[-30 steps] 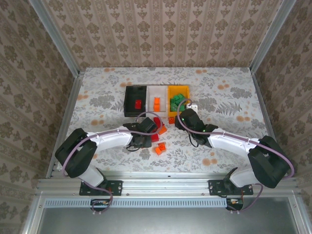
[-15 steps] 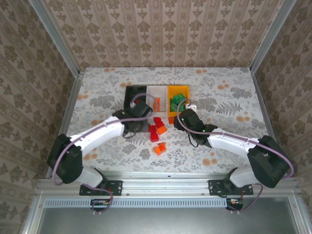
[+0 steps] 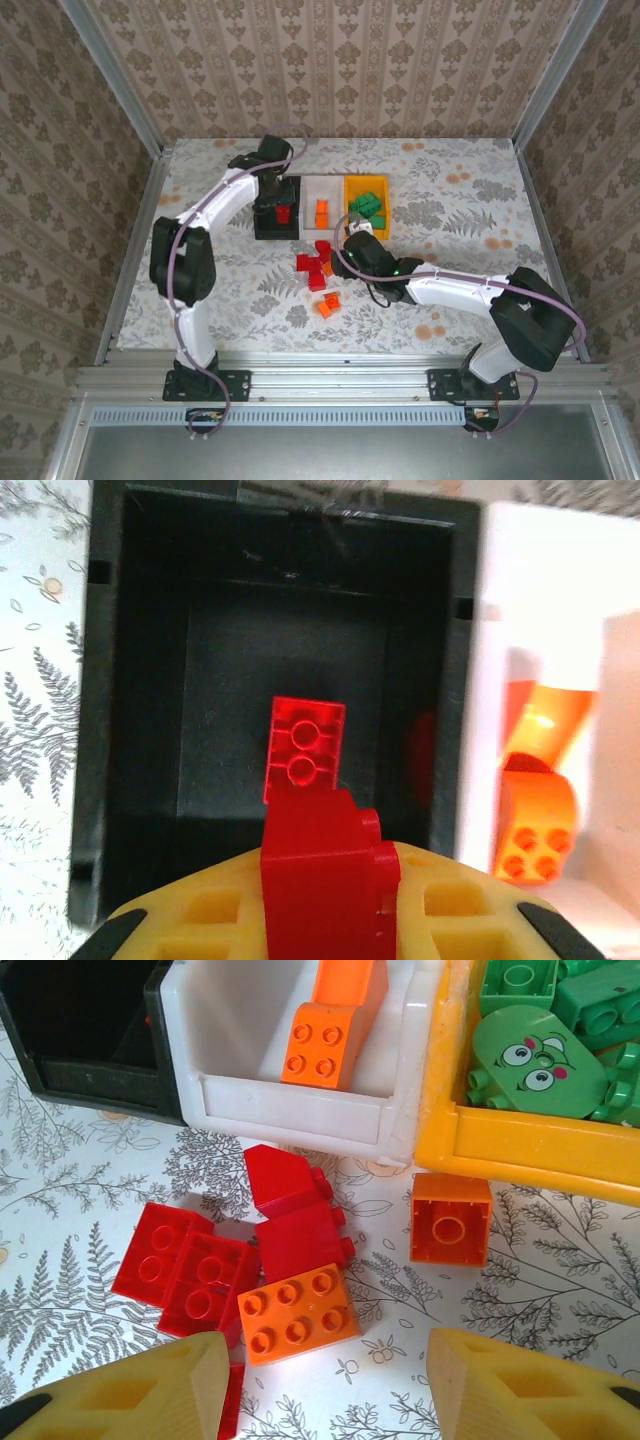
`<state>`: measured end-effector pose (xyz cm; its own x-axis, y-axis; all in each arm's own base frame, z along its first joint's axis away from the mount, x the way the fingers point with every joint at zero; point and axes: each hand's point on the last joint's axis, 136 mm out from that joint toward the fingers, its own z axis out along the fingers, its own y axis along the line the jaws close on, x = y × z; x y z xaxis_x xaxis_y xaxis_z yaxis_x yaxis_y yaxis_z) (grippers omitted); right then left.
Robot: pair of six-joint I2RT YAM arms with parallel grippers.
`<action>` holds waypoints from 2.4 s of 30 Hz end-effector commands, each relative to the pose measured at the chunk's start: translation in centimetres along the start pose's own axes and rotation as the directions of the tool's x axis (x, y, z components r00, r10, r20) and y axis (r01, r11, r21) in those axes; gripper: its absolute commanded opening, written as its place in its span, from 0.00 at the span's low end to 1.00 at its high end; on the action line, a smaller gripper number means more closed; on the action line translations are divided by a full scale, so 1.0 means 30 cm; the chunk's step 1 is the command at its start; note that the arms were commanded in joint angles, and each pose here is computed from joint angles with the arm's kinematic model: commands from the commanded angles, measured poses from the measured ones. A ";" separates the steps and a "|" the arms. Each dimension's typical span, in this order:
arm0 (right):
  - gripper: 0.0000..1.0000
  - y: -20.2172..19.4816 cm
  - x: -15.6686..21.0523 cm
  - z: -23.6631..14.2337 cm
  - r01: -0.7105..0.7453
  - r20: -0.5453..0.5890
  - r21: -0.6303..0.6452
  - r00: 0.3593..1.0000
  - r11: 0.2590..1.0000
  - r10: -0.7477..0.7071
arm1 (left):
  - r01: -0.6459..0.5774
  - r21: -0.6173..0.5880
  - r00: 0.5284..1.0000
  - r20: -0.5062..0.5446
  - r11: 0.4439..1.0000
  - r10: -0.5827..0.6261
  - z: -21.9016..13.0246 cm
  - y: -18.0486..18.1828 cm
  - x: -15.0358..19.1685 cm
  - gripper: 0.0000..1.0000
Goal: Sort the legos into containers by color
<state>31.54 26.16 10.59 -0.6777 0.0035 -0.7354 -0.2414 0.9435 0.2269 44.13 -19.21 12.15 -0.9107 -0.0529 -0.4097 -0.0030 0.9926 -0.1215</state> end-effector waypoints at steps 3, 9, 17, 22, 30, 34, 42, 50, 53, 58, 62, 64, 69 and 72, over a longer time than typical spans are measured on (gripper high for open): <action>0.56 0.030 -0.015 -0.008 0.058 -0.012 -0.021 0.998 0.998 -0.058 | 0.017 -0.032 0.998 -0.059 0.999 -0.019 0.033 0.039 -0.012 0.22; 0.57 0.050 0.004 0.009 0.089 -0.038 -0.019 0.995 0.996 -0.090 | 0.037 0.007 0.998 -0.058 0.999 -0.037 0.032 0.020 -0.022 0.45; 0.53 0.135 0.050 -0.027 0.173 -0.075 -0.072 0.981 0.982 -0.178 | 0.009 0.118 1.000 0.024 0.993 -0.012 -0.196 -0.026 -0.061 0.71; 0.50 0.182 0.211 -0.095 0.149 -0.225 -0.098 0.960 0.984 -0.168 | -0.027 0.192 0.999 0.044 0.981 0.019 -0.353 -0.027 -0.067 0.78; 0.53 0.242 0.387 -0.105 0.239 -0.340 -0.089 0.905 0.967 -0.255 | 0.011 0.282 1.000 0.017 0.959 -0.017 -0.321 0.010 -0.033 0.79; 0.53 0.256 0.432 -0.084 0.268 -0.368 -0.069 0.889 0.961 -0.274 | 0.072 0.369 0.997 0.000 0.927 -0.077 -0.304 0.028 -0.024 0.79; 0.43 0.238 0.448 -0.028 0.306 -0.374 0.010 0.884 0.952 -0.280 | 0.103 0.455 0.991 0.035 0.885 -0.133 -0.366 0.048 -0.029 0.80; 0.22 0.268 0.377 -0.100 0.333 -0.289 0.036 0.906 0.942 -0.309 | 0.109 0.475 0.989 0.036 0.874 -0.143 -0.383 0.046 -0.033 0.80; 0.21 0.276 0.313 -0.150 0.328 -0.243 0.035 0.919 0.944 -0.310 | 0.108 0.476 0.989 0.039 0.873 -0.144 -0.389 0.046 -0.032 0.80; 0.22 0.262 0.110 -0.189 0.323 -0.138 0.058 0.940 0.945 -0.313 | 0.105 0.479 0.988 0.053 0.871 -0.148 -0.401 0.046 -0.033 0.80; 0.23 0.203 -0.062 -0.097 0.257 -0.109 0.067 0.962 0.964 -0.249 | 0.114 0.469 0.987 0.050 0.876 -0.155 -0.389 0.055 -0.031 0.80; 0.23 0.163 -0.125 -0.010 0.213 -0.142 0.067 0.969 0.975 -0.202 | 0.120 0.461 0.986 0.045 0.879 -0.158 -0.379 0.064 -0.030 0.80; 0.24 0.085 -0.241 0.196 0.168 -0.193 0.092 0.970 0.981 -0.148 | 0.151 0.448 0.983 0.024 0.881 -0.181 -0.348 0.087 -0.028 0.80; 0.24 0.033 -0.290 0.289 0.144 -0.214 0.122 0.970 0.982 -0.115 | 0.162 0.449 0.982 0.014 0.879 -0.188 -0.339 0.090 -0.027 0.80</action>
<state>42.47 29.76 13.22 -0.7395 -0.1231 -0.6618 -0.2069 0.9771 0.0493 40.53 -15.71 21.47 -0.8895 -0.2138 -0.4038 0.0596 0.8219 -0.5664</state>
